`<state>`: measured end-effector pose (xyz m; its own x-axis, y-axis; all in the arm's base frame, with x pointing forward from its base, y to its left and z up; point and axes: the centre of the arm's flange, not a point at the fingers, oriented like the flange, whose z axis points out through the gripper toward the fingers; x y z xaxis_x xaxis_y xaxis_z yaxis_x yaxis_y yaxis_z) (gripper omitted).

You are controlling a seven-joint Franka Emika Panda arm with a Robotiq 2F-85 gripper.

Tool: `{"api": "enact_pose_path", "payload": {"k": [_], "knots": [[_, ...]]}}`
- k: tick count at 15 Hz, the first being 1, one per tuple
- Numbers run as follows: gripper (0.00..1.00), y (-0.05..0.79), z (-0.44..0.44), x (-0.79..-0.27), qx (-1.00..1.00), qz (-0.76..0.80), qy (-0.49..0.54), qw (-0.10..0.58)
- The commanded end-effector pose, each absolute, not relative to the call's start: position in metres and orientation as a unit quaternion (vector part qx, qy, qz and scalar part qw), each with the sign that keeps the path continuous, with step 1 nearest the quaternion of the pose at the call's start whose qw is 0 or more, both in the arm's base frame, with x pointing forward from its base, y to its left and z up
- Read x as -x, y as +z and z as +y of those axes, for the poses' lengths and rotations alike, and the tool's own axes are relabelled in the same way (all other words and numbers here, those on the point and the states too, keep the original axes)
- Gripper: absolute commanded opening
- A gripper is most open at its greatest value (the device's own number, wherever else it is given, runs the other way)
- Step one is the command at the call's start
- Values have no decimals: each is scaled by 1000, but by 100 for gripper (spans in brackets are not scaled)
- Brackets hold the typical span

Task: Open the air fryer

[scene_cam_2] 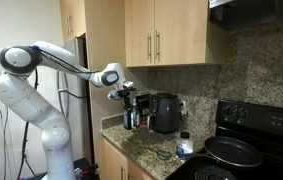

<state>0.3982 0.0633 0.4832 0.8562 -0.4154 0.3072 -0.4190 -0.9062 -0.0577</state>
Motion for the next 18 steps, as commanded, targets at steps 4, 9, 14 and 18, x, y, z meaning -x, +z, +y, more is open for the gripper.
{"api": "enact_pose_path", "payload": {"k": [4, 9, 14, 18], "knots": [[100, 463, 68, -420, -974, -171, 151, -8], [100, 454, 89, -474, -975, -123, 184, -18], [100, 449, 91, -483, -969, -165, 184, -29], [100, 423, 90, -513, -970, -173, 168, 5]]}}
